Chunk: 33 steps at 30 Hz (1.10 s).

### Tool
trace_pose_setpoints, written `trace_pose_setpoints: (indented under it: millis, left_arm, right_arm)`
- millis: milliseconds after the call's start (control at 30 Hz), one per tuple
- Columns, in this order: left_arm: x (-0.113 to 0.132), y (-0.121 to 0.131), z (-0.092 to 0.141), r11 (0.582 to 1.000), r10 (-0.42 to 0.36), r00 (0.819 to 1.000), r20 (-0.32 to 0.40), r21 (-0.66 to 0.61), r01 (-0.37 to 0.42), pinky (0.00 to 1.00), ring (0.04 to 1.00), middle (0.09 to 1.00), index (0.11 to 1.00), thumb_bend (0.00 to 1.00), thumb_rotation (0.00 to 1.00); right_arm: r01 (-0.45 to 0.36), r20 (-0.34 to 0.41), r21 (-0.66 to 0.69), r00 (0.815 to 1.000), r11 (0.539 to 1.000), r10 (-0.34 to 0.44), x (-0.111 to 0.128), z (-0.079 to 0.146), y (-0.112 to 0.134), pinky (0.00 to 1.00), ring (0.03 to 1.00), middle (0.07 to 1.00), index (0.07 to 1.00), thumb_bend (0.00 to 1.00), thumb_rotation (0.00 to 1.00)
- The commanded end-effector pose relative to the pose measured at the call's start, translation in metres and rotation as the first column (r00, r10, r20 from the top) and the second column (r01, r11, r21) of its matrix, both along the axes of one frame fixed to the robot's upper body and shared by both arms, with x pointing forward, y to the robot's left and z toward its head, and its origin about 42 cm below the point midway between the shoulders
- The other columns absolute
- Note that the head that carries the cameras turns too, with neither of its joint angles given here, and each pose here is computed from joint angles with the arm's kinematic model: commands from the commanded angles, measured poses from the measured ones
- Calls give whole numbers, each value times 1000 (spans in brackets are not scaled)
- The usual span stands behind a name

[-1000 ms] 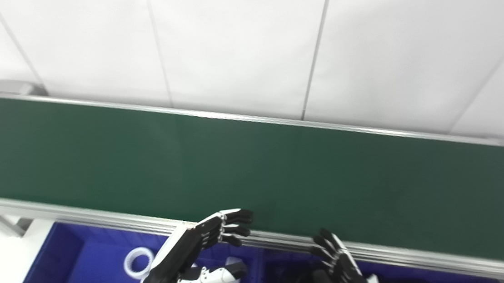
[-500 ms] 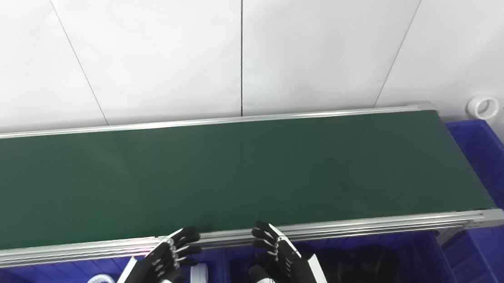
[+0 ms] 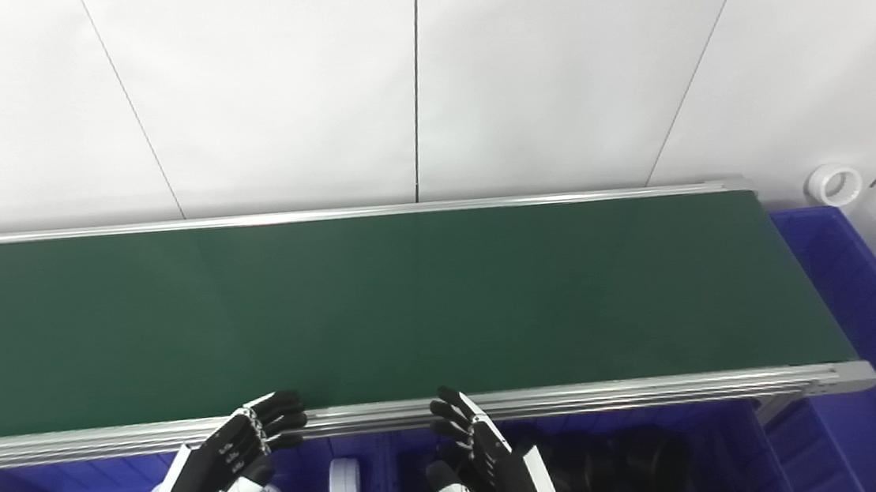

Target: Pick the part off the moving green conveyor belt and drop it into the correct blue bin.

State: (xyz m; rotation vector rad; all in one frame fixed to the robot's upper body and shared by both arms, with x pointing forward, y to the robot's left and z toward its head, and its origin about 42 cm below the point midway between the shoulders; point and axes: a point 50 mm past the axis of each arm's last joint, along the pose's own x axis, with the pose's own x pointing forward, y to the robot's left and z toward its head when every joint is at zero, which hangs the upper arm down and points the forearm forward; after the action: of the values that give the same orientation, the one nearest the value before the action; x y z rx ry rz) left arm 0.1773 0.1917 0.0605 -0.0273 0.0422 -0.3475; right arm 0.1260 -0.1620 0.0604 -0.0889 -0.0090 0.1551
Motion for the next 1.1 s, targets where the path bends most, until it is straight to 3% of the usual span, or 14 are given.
trace_pose_setpoints:
  millis: [0, 167, 500, 1067]
  left_arm:
    - [1, 0, 9, 999, 21, 998, 55, -30, -19, 727, 783, 795, 764, 755, 624]
    - [0, 2, 9, 999, 18, 999, 46, -39, -16, 733, 789, 801, 767, 760, 610]
    - [0, 0, 13, 998, -64, 996, 56, 10, 64, 719, 791, 807, 790, 825, 599]
    - [12, -3, 20, 998, -61, 996, 63, 16, 60, 693, 768, 803, 791, 823, 608]
  right_arm:
    - [10, 38, 26, 999, 1000, -11, 3, 11, 5, 731, 817, 859, 903, 533, 728]
    - [9, 43, 17, 999, 1000, -10, 4, 11, 4, 728, 817, 861, 907, 538, 751]
    - [11, 44, 21, 999, 1000, -12, 4, 11, 3, 727, 820, 865, 909, 533, 755]
    - [11, 47, 16, 999, 1000, -12, 16, 23, -2, 737, 818, 856, 908, 530, 753]
